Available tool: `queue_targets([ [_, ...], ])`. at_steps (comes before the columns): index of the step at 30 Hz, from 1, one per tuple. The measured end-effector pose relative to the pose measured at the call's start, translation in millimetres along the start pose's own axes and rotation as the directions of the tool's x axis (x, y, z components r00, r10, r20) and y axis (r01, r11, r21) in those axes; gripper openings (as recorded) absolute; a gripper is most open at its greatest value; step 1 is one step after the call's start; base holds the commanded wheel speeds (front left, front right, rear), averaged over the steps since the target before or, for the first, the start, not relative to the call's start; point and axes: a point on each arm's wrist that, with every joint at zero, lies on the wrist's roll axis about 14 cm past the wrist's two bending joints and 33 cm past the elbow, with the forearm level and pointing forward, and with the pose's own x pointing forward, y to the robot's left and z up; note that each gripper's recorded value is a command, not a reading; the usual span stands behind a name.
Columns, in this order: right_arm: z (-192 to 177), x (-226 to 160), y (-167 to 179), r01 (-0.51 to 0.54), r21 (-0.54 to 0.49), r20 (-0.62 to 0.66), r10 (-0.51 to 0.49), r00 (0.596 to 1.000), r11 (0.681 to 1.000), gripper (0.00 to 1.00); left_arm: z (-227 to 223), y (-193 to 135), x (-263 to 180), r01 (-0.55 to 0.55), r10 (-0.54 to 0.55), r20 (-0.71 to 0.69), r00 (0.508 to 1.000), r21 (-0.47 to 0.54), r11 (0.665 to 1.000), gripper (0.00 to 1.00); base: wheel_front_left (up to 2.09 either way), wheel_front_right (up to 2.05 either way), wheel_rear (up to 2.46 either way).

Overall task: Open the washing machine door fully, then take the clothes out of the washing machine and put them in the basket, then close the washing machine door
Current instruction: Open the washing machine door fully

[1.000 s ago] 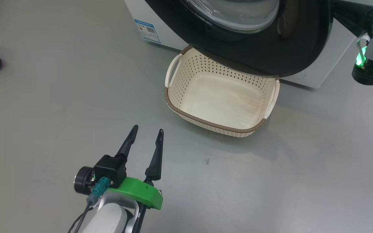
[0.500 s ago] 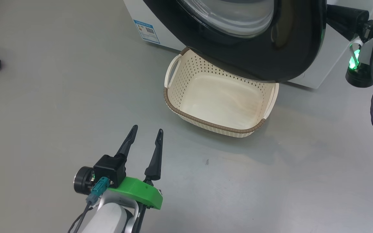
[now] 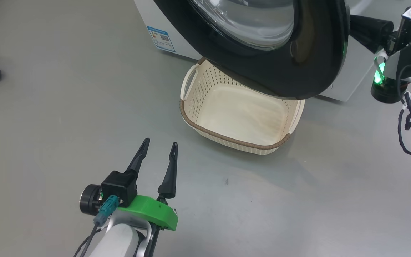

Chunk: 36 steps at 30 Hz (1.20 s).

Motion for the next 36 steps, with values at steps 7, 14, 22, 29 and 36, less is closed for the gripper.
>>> queue_targets([
  [7, 9.3, -13.9, 3.1, -0.008, -0.075, 0.08, 0.014, 0.997, 0.997, 0.0, 2.9, 1.9, -3.0, -0.004, 0.004, 0.009, 1.0, 0.002, 1.0, 1.0, 0.0, 0.0, 0.0],
  [14, 13.3, -38.9, -1.8, 0.077, -0.313, 0.211, -0.009, 0.978, 0.947, 0.0, 4.9, 5.5, -14.6, -0.016, 0.016, 0.022, 1.0, 0.002, 1.0, 1.0, 0.0, 0.0, 0.0],
  [22, 12.5, -75.0, -5.4, 0.253, -0.552, 0.369, -0.039, 0.929, 0.795, 0.0, 8.3, 4.6, -23.1, -0.01, 0.01, 0.04, 0.999, 0.0, 1.0, 1.0, 0.0, 0.0, 0.0],
  [29, -10.7, -97.1, 14.1, 0.332, -0.734, 0.443, 0.047, 0.896, 0.592, 0.0, 11.2, 2.4, -27.5, 0.001, -0.001, 0.057, 0.998, 0.01, 1.0, 1.0, 0.0, 0.0, 0.0],
  [36, -45.9, -118.0, -3.1, 0.375, -0.812, 0.457, 0.088, 0.885, 0.447, 0.0, 11.9, -4.2, -30.2, 0.024, -0.024, 0.064, 0.998, 0.009, 1.0, 1.0, 0.0, 0.0, 0.0],
])
